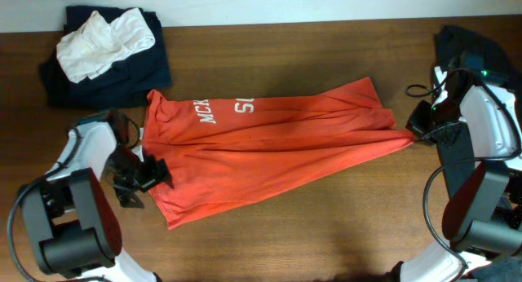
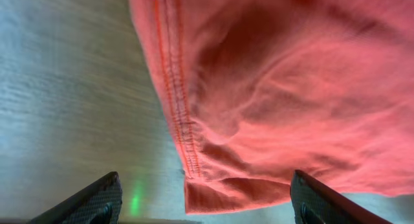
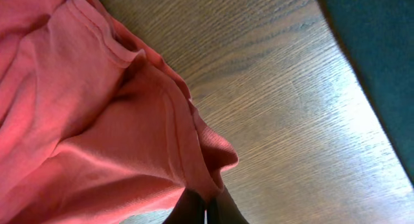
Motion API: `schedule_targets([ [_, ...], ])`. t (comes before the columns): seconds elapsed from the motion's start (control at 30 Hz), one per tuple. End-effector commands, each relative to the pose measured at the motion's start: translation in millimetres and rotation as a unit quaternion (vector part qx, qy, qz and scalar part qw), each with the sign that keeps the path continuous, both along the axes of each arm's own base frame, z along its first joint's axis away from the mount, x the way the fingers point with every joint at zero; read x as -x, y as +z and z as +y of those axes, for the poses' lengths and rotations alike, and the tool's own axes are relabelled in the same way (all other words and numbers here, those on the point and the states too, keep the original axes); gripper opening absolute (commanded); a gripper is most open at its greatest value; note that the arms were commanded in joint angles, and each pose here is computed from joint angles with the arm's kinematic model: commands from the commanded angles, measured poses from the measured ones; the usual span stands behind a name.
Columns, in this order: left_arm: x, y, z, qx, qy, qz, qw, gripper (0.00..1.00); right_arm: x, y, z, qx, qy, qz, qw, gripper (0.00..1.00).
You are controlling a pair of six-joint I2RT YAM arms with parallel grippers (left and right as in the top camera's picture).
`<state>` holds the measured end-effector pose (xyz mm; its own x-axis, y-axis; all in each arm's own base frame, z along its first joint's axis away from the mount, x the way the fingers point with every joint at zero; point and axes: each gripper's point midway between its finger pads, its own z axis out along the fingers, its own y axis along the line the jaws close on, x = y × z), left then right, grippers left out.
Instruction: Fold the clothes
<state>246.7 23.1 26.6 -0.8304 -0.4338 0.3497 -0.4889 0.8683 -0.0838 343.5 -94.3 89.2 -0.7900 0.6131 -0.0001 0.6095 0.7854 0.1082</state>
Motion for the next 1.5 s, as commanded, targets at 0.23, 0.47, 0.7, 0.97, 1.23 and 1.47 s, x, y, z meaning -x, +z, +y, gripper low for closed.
schedule_targets([
  [0.23,43.1,-27.8,-5.8,-0.040,0.066,0.065,0.995,0.80,-5.9,6.6,-8.1,0.023,-0.009,-0.014,1.000,0.04],
  [0.47,41.0,-35.5,-5.4,-0.041,0.067,0.052,0.996,0.00,-5.7,6.6,-7.9,0.022,-0.009,-0.013,1.000,0.04],
  [0.7,23.8,-9.6,-8.2,-0.019,0.056,0.043,0.997,0.00,-5.6,6.8,-6.4,0.018,-0.008,-0.014,1.000,0.04],
  [0.97,-77.8,39.1,12.6,-0.042,0.056,-0.122,0.990,0.00,-46.8,52.5,-0.4,-0.008,-0.001,-0.101,0.995,0.04],
  [1.23,-162.2,50.3,30.1,-0.068,0.059,-0.295,0.951,0.00,-105.8,43.6,36.2,-0.003,0.058,-0.180,0.982,0.04],
  [1.47,-196.6,62.0,41.0,-0.089,0.060,-0.365,0.925,0.65,-131.4,25.3,44.2,0.029,0.065,-0.194,0.978,0.14],
])
